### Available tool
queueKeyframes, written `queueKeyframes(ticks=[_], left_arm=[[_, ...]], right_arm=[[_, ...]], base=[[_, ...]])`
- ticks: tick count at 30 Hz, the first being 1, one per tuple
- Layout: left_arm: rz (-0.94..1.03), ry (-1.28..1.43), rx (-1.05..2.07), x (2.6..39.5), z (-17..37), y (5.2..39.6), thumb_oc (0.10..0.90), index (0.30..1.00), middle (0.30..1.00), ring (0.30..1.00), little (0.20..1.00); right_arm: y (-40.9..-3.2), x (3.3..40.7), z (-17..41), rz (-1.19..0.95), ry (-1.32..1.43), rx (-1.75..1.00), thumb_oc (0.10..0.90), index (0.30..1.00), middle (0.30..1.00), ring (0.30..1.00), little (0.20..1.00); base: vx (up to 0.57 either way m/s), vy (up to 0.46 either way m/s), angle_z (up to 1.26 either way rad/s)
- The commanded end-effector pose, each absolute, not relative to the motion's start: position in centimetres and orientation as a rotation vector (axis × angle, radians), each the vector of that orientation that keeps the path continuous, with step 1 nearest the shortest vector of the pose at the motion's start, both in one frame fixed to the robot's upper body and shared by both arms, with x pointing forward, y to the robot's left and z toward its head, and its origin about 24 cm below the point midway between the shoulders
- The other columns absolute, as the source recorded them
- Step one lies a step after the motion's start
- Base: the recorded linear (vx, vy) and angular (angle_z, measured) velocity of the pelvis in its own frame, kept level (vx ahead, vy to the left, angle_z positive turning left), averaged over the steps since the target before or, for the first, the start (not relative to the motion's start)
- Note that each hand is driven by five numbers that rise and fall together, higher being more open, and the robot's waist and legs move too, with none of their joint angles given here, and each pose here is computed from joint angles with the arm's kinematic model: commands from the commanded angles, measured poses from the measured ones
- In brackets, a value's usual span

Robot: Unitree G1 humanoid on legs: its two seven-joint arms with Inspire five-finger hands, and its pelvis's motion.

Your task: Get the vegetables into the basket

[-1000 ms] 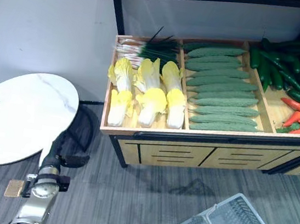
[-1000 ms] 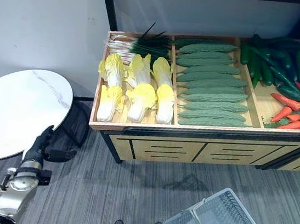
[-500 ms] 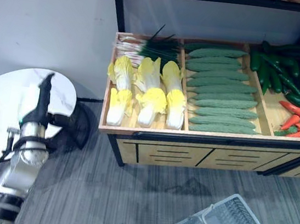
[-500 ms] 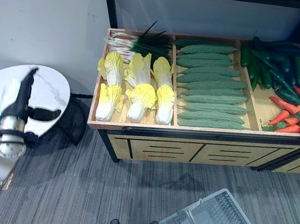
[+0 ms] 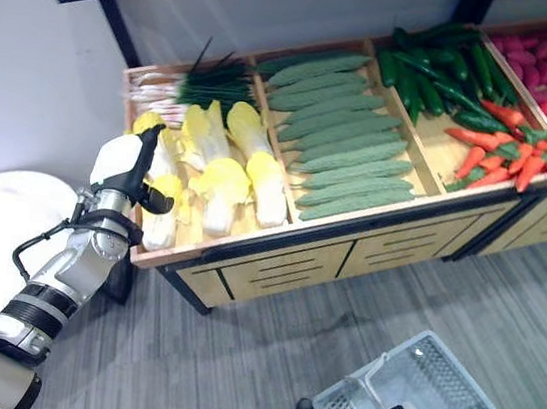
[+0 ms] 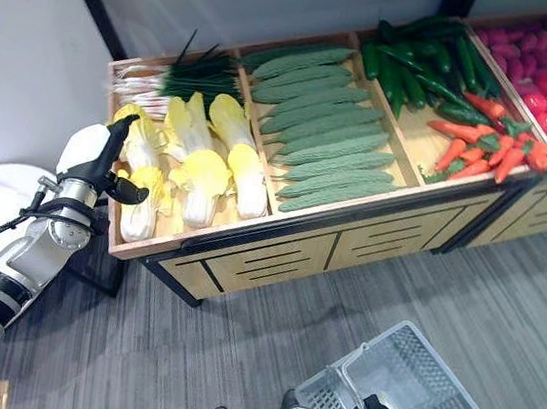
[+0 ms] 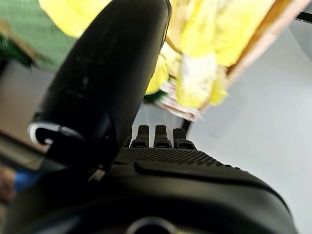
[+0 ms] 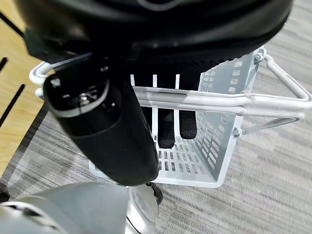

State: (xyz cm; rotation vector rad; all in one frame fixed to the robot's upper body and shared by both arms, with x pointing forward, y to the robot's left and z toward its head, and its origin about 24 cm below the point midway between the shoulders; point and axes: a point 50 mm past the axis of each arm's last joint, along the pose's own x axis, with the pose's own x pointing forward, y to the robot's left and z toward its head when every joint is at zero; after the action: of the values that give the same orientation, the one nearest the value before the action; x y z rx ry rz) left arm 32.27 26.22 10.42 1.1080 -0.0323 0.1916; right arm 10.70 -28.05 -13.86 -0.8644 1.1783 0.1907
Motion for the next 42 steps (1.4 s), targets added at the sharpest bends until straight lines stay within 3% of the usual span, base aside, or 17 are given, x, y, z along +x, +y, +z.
queueKeyframes(ticks=[1,19,33,34,35,36,37,42], left_arm=[[0.381,-0.299,1.169,34.8,19.5,26.9,0.9,1.0,1.0,1.0,1.0],[0.143,-0.157,1.839,36.3,17.5,27.5,0.9,1.0,1.0,1.0,1.0],[-0.028,0.079,2.002,36.8,12.5,27.8,0.9,1.0,1.0,1.0,1.0],[-0.027,0.09,2.004,36.9,12.5,27.8,0.616,0.602,0.602,0.602,0.602],[-0.021,0.094,2.0,37.0,12.5,27.9,0.524,0.473,0.473,0.473,0.473],[-0.021,0.094,2.0,37.0,12.5,27.9,0.496,0.435,0.435,0.435,0.435],[-0.014,0.089,1.987,37.1,12.7,27.7,0.4,0.3,0.3,0.3,0.3],[0.003,0.077,1.983,37.3,12.8,27.6,0.4,0.3,0.3,0.3,0.3]], right_arm=[[-26.9,10.7,-14.3,0.267,1.163,-0.911,0.4,0.3,0.3,0.3,0.3],[-28.7,12.2,-13.1,0.195,1.086,-0.961,0.4,0.3,0.3,0.3,0.3],[-28.8,13.0,-12.9,0.175,1.07,-0.977,0.4,0.3,0.3,0.3,0.3],[-28.7,13.1,-12.9,0.181,1.067,-0.976,0.4,0.3,0.3,0.3,0.3],[-28.6,13.1,-12.9,0.183,1.064,-0.972,0.4,0.3,0.3,0.3,0.3],[-28.6,13.1,-12.9,0.182,1.064,-0.972,0.4,0.3,0.3,0.3,0.3],[-28.4,13.3,-12.9,0.192,1.058,-0.974,0.4,0.3,0.3,0.3,0.3],[-28.1,13.3,-13.0,0.201,1.05,-0.969,0.4,0.3,0.3,0.3,0.3]], base=[[0.01,-0.111,-0.15],[0.0,-0.047,-0.11],[-0.04,-0.003,-0.01],[-0.07,0.003,-0.01],[-0.03,0.002,-0.01],[-0.07,0.013,-0.01],[-0.05,0.01,-0.02],[-0.05,0.012,-0.02]])
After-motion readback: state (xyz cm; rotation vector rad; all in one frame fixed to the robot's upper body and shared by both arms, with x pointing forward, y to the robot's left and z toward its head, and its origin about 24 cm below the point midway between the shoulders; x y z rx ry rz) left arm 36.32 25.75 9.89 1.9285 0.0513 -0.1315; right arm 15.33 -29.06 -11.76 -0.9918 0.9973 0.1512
